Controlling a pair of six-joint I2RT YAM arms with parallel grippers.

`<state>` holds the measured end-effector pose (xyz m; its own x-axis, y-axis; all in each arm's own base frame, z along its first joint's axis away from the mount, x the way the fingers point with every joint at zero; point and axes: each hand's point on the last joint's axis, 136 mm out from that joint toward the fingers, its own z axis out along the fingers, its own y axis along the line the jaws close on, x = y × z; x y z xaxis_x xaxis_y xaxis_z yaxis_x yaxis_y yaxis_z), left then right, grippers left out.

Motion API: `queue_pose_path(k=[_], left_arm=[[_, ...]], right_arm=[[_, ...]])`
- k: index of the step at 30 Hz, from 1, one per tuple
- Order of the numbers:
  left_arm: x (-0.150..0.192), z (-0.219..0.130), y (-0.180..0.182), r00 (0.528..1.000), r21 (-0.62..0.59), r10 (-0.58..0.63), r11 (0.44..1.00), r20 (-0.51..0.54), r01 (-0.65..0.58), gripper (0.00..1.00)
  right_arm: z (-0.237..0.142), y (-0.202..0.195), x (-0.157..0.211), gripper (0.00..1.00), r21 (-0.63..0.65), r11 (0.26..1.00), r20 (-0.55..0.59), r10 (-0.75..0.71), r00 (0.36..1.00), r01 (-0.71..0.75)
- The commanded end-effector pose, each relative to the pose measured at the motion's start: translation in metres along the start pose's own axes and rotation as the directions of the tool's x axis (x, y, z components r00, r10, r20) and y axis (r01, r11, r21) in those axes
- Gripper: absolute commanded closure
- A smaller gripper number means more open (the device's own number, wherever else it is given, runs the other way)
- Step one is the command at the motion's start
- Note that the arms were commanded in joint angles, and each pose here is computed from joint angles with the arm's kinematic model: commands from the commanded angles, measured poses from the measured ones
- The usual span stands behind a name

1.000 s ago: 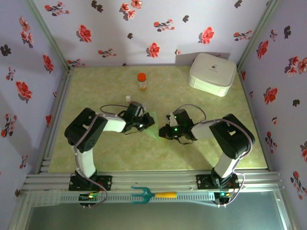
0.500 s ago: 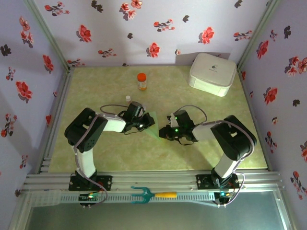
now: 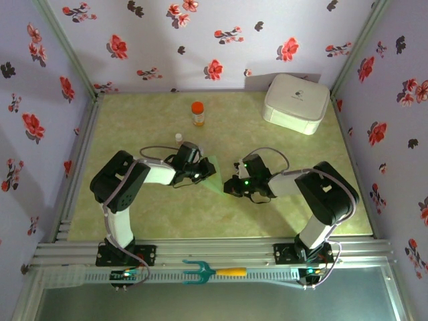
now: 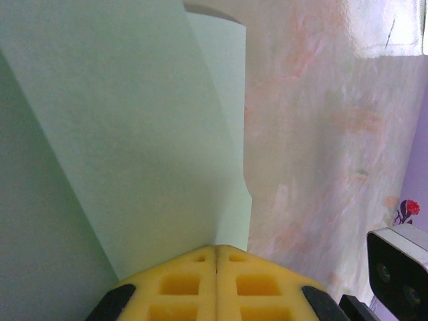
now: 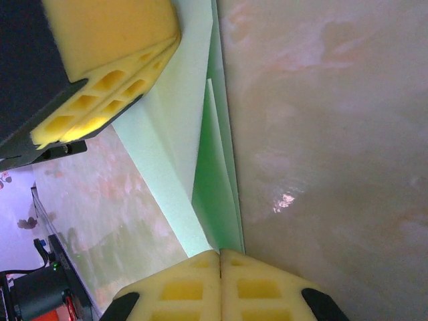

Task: Fold a paper plane with a square sheet of paper (pick it up from the middle)
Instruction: Fourth fold the wing at the center of the table.

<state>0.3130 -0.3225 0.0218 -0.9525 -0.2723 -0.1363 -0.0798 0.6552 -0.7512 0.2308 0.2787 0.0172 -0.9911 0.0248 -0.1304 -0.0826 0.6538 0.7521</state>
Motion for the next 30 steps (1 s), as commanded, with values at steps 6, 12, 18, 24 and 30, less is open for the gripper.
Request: queue_pose_path(k=[6, 12, 18, 24, 30], left_arm=[[0.004, 0.001, 0.018, 1.0, -0.04, -0.018, 0.999, -0.01, 0.018, 0.93], [0.003, 0.001, 0.019, 1.0, -0.041, -0.018, 0.999, -0.01, 0.018, 0.93], [0.003, 0.001, 0.019, 1.0, -0.041, -0.019, 0.999, -0.009, 0.018, 0.93], [0.004, 0.001, 0.019, 1.0, -0.041, -0.019, 0.999, -0.01, 0.018, 0.93], [0.004, 0.001, 0.019, 1.0, -0.042, -0.019, 0.999, -0.01, 0.018, 0.93]], right_arm=[[-0.005, -0.037, 0.039, 0.91, 0.146, 0.984, -0.097, 0.116, 0.988, -0.101], [-0.009, -0.039, 0.039, 0.84, 0.169, 0.981, -0.087, 0.113, 0.99, -0.097], [-0.011, -0.042, 0.041, 0.83, 0.191, 0.977, -0.092, 0.111, 0.99, -0.092], [-0.009, -0.045, 0.047, 0.92, 0.184, 0.976, -0.111, 0.136, 0.984, -0.115], [-0.01, -0.045, 0.047, 0.9, 0.185, 0.976, -0.107, 0.139, 0.984, -0.118]])
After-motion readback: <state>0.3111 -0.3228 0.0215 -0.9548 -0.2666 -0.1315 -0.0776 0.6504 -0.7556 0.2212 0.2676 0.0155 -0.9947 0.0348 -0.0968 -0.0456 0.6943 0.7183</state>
